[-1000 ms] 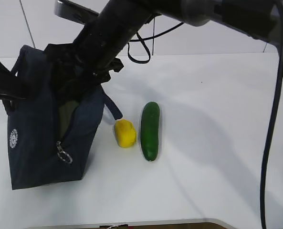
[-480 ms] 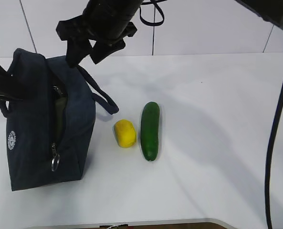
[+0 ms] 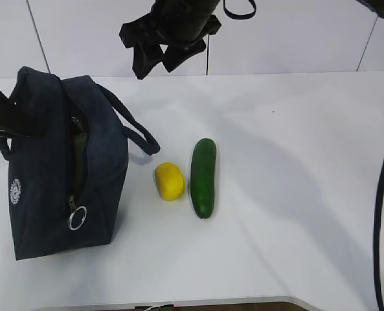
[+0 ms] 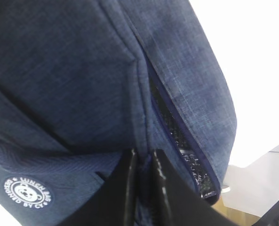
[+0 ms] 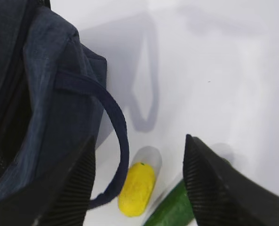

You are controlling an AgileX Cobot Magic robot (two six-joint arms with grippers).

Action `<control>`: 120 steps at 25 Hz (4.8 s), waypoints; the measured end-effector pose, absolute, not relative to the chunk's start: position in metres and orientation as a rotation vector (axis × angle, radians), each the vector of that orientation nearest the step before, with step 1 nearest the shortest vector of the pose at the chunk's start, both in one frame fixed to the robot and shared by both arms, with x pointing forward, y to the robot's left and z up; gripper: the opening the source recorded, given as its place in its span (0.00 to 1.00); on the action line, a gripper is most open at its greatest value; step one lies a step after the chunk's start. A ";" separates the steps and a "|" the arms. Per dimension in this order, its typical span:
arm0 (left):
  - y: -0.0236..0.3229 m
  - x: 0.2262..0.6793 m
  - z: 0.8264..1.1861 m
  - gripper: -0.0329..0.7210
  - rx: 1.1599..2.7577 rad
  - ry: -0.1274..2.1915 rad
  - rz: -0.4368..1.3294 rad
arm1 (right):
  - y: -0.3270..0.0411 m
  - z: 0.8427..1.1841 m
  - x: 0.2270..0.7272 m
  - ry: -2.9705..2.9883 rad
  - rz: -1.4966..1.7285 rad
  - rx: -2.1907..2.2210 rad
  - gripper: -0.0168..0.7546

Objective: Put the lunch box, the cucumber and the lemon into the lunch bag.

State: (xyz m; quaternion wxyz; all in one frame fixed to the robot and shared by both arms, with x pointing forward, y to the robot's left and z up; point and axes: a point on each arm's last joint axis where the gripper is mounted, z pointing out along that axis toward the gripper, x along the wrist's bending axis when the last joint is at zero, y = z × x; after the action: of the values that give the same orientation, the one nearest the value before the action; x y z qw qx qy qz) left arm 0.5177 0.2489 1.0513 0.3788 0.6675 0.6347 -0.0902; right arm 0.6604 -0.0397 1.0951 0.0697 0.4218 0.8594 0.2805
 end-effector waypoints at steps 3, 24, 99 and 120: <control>0.249 0.518 1.051 0.06 1.705 1.622 -0.230 | -0.042 1.103 0.658 2.569 0.848 1.272 0.63; 0.249 0.517 1.051 0.06 1.712 1.620 -0.239 | -0.094 1.098 0.623 2.478 0.528 1.531 0.63; 0.247 0.516 1.053 0.06 1.691 1.614 -0.270 | -0.078 0.948 0.676 2.124 0.385 2.094 0.79; 0.246 0.516 1.053 0.06 1.690 1.613 -0.275 | -0.083 0.939 0.681 2.105 0.405 2.162 0.78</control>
State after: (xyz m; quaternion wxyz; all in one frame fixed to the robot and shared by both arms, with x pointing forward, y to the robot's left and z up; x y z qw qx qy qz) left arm 0.5161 0.2464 1.0527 0.3844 0.6632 0.6330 -0.1080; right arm 0.6811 -0.0826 0.9392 0.0487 0.7092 0.6906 0.1330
